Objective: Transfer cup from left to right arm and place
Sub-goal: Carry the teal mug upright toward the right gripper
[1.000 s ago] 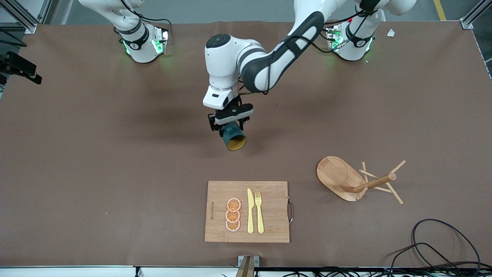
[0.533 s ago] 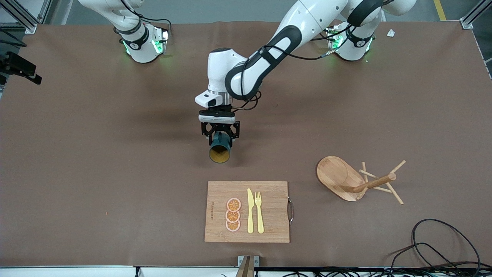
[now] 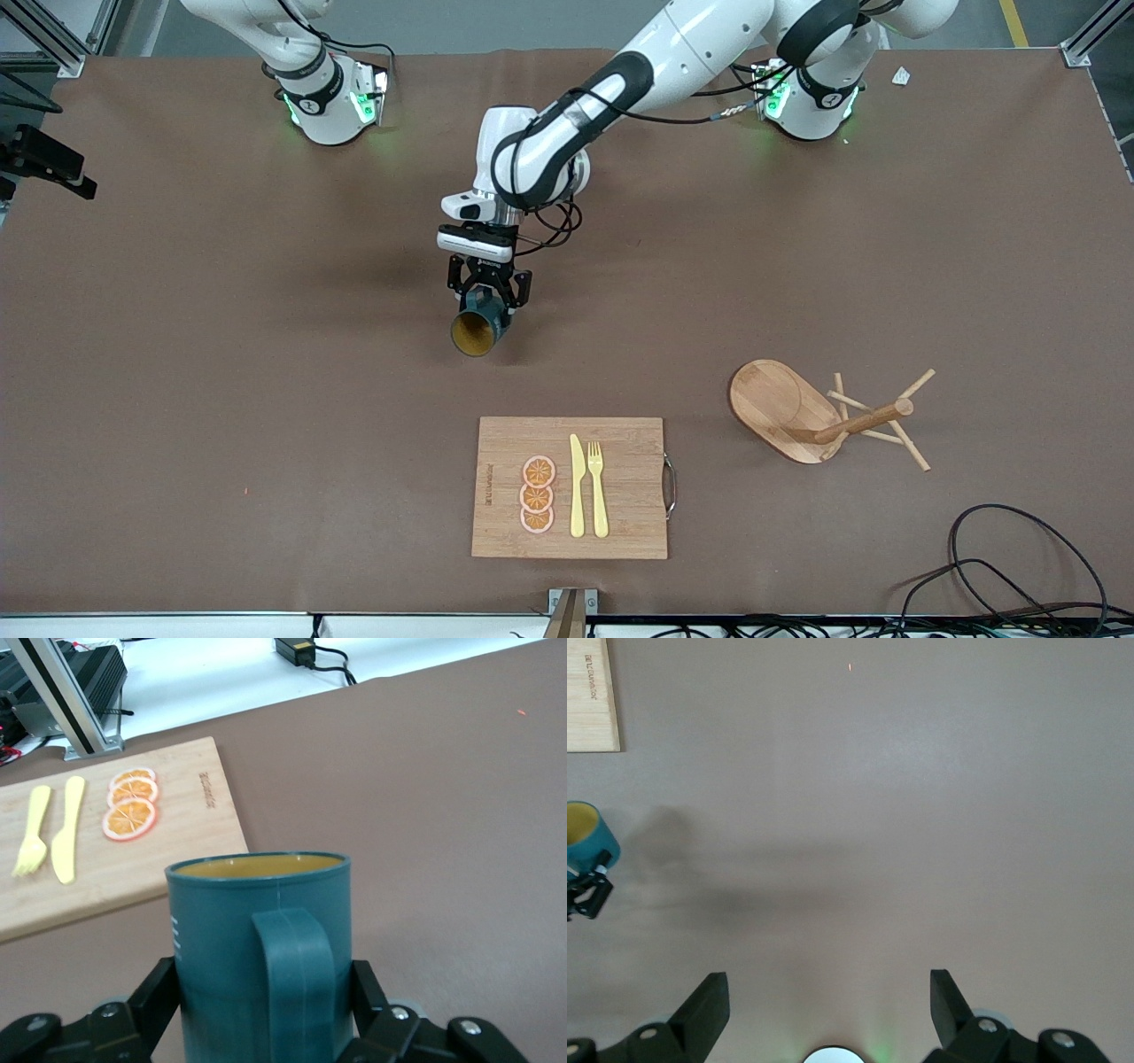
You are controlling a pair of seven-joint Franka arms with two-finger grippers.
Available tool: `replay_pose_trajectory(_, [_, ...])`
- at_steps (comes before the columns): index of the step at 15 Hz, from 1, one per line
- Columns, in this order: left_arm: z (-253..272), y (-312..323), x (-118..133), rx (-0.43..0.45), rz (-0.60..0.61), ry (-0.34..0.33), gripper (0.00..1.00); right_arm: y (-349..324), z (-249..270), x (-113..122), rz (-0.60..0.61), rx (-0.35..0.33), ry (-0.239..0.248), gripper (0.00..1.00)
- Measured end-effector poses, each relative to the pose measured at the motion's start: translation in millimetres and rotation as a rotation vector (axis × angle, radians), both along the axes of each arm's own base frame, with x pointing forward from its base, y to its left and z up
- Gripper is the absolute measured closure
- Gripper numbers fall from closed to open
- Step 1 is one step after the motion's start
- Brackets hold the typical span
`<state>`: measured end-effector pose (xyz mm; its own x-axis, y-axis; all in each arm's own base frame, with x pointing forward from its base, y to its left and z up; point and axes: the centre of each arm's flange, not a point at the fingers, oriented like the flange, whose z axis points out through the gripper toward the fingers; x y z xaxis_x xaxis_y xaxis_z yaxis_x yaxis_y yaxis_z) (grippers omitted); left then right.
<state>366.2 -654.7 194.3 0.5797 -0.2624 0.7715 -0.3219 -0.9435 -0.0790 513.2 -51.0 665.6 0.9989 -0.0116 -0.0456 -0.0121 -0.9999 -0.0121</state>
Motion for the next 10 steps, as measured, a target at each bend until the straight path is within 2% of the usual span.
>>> replay_pose_trajectory(5, [-36.7,-12.7,-35.1,-0.007,0.044,-0.082,0.17,-2.0,-1.0,2.5,-0.004,-0.001,-0.009,0.0])
replay_pose_trajectory(10, [-62.0,-18.1,-56.8,0.013,0.06,-0.181,0.17,-3.8,-7.3,12.5,-0.006,-0.007,-0.028,0.0])
